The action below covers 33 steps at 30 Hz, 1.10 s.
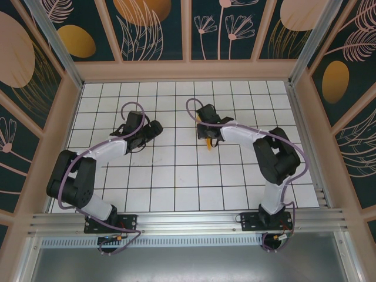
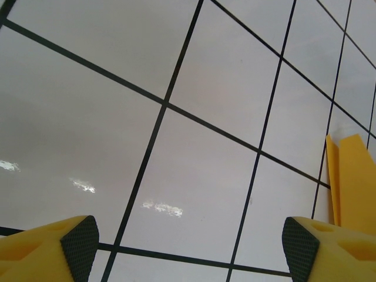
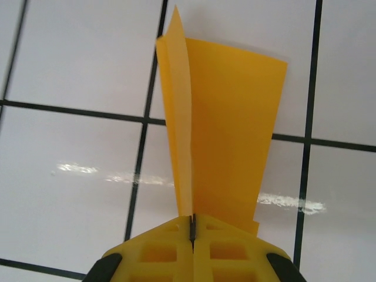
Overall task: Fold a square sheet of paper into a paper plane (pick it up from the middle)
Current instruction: Turn over the paper plane at the center of the table.
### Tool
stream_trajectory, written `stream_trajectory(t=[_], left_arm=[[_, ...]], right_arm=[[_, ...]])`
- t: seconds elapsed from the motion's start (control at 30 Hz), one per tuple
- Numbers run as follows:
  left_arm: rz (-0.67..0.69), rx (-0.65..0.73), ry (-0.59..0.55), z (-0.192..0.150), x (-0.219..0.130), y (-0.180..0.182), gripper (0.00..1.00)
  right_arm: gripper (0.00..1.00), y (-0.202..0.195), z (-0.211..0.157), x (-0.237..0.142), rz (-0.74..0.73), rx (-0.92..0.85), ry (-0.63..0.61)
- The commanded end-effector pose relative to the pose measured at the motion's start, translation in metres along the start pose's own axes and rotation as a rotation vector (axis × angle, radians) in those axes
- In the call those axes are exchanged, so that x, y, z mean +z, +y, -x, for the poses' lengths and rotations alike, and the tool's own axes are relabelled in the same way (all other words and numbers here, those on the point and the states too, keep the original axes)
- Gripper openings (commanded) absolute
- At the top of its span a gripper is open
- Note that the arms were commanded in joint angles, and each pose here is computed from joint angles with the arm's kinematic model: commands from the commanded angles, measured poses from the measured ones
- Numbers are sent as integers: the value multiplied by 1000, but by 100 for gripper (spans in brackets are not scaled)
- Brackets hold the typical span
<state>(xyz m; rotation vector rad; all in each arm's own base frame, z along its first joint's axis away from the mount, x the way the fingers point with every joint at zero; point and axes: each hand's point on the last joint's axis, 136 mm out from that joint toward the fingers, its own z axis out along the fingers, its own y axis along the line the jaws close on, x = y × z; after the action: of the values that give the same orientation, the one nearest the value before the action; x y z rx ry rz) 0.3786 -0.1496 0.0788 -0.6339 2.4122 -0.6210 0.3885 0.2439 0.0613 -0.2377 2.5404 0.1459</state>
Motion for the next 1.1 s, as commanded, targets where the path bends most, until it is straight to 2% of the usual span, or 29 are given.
stream_trajectory(t=[0.0,0.23,0.47,0.83,0.93,1.07], left_arm=[[-36,-16,26,-5,7,-2,84],[-48,-30,32,-7,9,-4,83],[-80,-43,51,-12,13,-6,82],[-169,-45,102,-22,19,-19,78],[-175,-47,110,-23,21,-20,76],[-209,-48,123,-25,23,-26,73]], right_arm=[[0,11,4,1,-32,-37,-6],[1,40,-12,7,22,-89,35],[11,73,-21,3,184,-102,63],[17,87,-36,14,279,-81,140],[19,90,-34,11,314,-70,145],[22,98,-14,-15,407,-40,96]])
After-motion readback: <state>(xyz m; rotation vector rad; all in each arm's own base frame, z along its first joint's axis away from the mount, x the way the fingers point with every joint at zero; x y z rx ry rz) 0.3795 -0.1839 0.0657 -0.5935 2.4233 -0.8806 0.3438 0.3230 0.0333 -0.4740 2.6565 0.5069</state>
